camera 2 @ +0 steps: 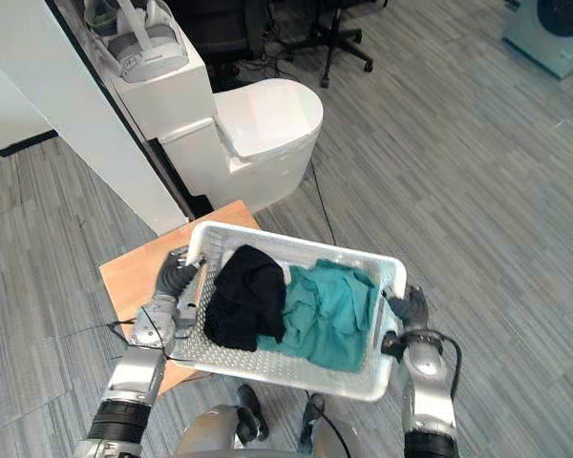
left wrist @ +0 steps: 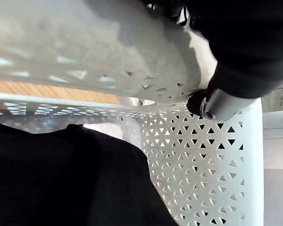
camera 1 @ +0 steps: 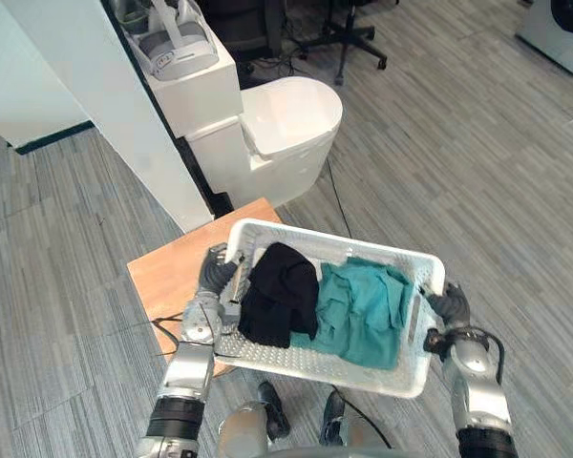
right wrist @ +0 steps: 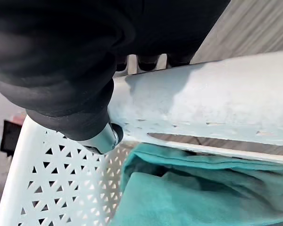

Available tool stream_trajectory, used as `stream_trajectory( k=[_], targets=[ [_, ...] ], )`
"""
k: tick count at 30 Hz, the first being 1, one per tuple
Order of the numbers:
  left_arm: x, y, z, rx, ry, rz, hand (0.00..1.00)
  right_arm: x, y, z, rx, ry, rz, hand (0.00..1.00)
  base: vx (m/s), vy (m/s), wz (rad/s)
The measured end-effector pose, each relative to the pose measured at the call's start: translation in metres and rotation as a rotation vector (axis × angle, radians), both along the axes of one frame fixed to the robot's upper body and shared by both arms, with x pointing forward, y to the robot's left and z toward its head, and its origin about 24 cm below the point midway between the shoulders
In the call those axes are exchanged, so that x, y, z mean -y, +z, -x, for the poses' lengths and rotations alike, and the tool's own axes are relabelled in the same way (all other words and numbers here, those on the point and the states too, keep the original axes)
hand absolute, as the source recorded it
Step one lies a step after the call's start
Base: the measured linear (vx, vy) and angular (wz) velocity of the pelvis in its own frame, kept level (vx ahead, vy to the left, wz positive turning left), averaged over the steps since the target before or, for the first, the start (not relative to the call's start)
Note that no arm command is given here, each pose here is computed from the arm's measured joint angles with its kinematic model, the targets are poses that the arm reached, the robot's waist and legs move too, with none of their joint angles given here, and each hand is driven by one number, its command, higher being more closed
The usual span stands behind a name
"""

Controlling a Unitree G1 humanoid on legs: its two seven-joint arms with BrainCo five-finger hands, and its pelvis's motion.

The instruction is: Pick up the laundry basket with both hands and put the clothes into the washing machine.

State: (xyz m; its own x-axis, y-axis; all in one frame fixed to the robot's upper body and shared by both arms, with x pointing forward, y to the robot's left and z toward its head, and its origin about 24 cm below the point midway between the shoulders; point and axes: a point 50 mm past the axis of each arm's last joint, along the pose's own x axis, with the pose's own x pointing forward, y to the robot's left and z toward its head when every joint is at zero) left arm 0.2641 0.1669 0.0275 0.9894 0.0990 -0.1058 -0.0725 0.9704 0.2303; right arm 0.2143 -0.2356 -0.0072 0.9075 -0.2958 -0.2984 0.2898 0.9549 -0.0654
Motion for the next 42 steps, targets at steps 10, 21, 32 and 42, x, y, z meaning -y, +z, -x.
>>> stream_trajectory(
  k=[10, 21, 32, 42],
  targets=[
    [0.005, 0.019, -0.001, 0.107, -0.019, 0.043, 1.00, 0.005, 0.016, 0.008, 0.120, -0.034, -0.058, 1.00, -0.07, 0.090, -1.25],
    [-0.001, 0.021, -0.002, 0.114, 0.022, 0.043, 1.00, -0.011, 0.007, -0.010, 0.100, -0.038, -0.124, 1.00, -0.12, 0.031, -1.19],
    [0.000, 0.008, 0.008, 0.074, 0.092, 0.120, 1.00, -0.011, 0.012, -0.026, 0.088, -0.004, -0.063, 1.00, 0.10, -0.126, -0.97],
    [-0.002, 0.010, 0.009, 0.082, 0.088, 0.111, 1.00, -0.017, 0.011, -0.016, 0.097, -0.004, -0.077, 1.00, 0.09, 0.116, -0.03]
  ],
)
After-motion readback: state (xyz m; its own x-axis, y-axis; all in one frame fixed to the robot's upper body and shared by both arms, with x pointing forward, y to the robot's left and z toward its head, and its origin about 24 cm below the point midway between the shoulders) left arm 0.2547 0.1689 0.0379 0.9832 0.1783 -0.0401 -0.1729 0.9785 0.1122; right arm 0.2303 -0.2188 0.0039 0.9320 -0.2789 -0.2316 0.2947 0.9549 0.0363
